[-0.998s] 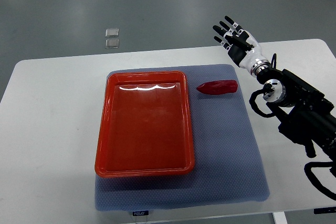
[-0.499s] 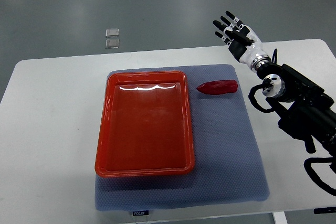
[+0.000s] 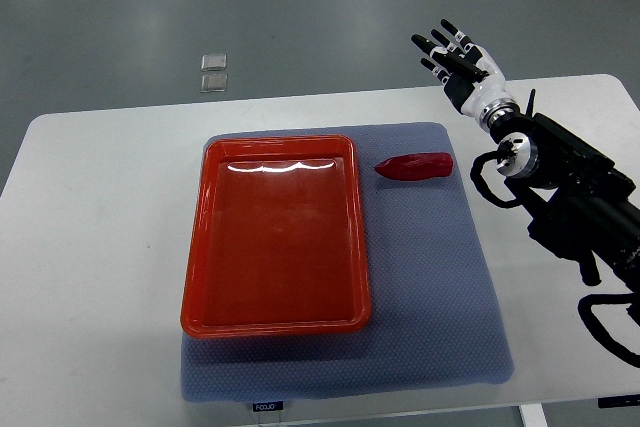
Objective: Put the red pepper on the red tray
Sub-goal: 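Swing the right hand over the red pepper, fingers pointing down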
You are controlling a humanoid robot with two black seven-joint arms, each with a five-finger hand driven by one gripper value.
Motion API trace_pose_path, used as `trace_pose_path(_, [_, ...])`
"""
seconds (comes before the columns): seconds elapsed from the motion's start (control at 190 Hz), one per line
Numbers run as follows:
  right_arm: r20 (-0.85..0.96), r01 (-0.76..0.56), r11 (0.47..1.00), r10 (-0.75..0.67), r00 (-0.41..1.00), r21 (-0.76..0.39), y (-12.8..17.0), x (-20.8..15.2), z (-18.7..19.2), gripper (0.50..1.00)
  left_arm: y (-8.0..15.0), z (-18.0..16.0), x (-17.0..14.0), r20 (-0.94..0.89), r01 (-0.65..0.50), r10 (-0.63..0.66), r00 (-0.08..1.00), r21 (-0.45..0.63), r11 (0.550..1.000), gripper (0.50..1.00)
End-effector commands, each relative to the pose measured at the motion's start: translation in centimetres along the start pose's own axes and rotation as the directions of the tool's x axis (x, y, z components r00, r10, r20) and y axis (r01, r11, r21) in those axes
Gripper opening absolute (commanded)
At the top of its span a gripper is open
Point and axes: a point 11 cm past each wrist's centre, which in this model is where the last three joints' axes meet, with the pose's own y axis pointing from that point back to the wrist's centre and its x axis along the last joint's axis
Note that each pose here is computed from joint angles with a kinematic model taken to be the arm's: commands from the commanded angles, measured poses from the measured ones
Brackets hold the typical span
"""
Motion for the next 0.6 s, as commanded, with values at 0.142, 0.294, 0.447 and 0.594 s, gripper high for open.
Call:
trace_pose_path(0.142, [-0.028, 0.019, 1.000, -0.019, 0.999, 0.013, 0.0, -0.1, -0.8, 0.926, 0.0, 0.0, 0.0, -0.003, 0.000, 0.000, 1.000, -0.001, 1.000, 1.000])
trace_pose_path(0.294, [-0.056, 0.022, 1.000, -0.021, 0.998, 0.016, 0.0, -0.2, -1.0, 0.924, 0.0, 0.0, 0.0, -0.003, 0.000, 0.000, 1.000, -0.001, 1.000, 1.000])
trace_pose_path(0.447, [-0.070, 0.021, 0.999, -0.019, 0.997, 0.034, -0.4, -0.3, -2.2, 0.924, 0.0, 0.0, 0.0, -0.003, 0.000, 0.000, 1.000, -0.001, 1.000, 1.000])
trace_pose_path(0.594, [-0.073, 0.010, 0.999, -0.007, 0.997, 0.038, -0.3, 0.3, -2.5, 0.924, 0.0, 0.0, 0.0, -0.003, 0.000, 0.000, 1.000, -0.001, 1.000, 1.000])
